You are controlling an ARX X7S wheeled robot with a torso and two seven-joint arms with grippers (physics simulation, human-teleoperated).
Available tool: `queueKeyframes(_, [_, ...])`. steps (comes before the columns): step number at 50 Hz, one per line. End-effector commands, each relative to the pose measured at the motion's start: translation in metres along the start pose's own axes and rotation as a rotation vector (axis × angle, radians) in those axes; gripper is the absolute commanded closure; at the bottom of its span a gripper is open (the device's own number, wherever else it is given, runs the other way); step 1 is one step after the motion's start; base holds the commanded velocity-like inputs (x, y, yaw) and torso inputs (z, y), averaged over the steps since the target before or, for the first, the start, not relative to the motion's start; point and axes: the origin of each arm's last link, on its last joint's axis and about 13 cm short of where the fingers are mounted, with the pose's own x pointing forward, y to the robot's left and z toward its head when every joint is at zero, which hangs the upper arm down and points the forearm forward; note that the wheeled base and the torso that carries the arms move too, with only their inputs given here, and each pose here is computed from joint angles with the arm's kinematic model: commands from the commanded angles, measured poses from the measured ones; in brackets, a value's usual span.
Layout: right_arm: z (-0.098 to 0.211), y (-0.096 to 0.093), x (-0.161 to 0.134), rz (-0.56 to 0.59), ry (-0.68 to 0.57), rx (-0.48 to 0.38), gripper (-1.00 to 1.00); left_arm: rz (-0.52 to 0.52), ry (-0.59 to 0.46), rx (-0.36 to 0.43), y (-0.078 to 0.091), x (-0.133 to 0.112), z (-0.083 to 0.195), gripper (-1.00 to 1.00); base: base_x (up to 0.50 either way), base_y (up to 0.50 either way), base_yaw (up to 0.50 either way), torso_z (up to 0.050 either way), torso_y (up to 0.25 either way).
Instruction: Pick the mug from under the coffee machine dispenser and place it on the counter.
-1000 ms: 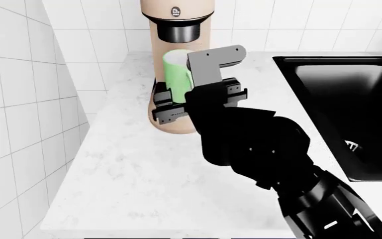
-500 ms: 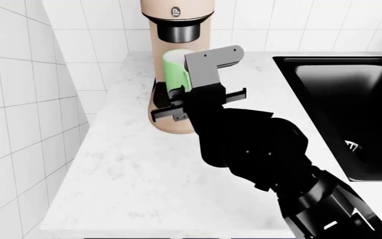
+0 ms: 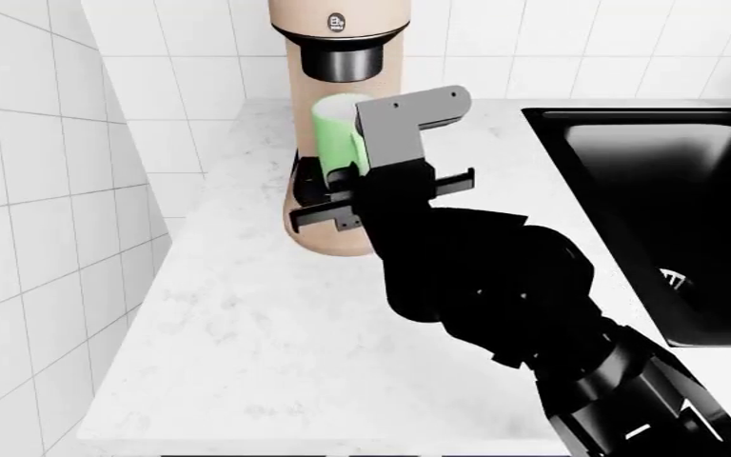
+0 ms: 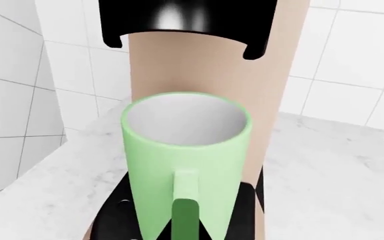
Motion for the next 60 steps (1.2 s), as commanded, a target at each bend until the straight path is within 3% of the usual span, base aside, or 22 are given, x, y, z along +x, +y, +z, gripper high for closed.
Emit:
queueKeyframes(1, [0.002,0.004,-0.003,0.024,-0.028,0.007,1.00,-0.001,0.001,0.001,0.000,0.000,0.000,-1.00,0.00,0.00,0.00,0.000,0.000])
queueKeyframes(23, [0.004,0.015,-0.011,0.097,-0.062,0.021,1.00,0.000,-0.003,-0.001,0.000,0.000,0.001,-1.00,0.00,0.00,0.00,0.000,0.000])
queueKeyframes(60, [0.008,0.050,-0.047,0.310,-0.163,-0.014,1.00,-0.001,-0.006,-0.002,0.000,0.000,0.002,-1.00,0.00,0.00,0.00,0.000,0.000])
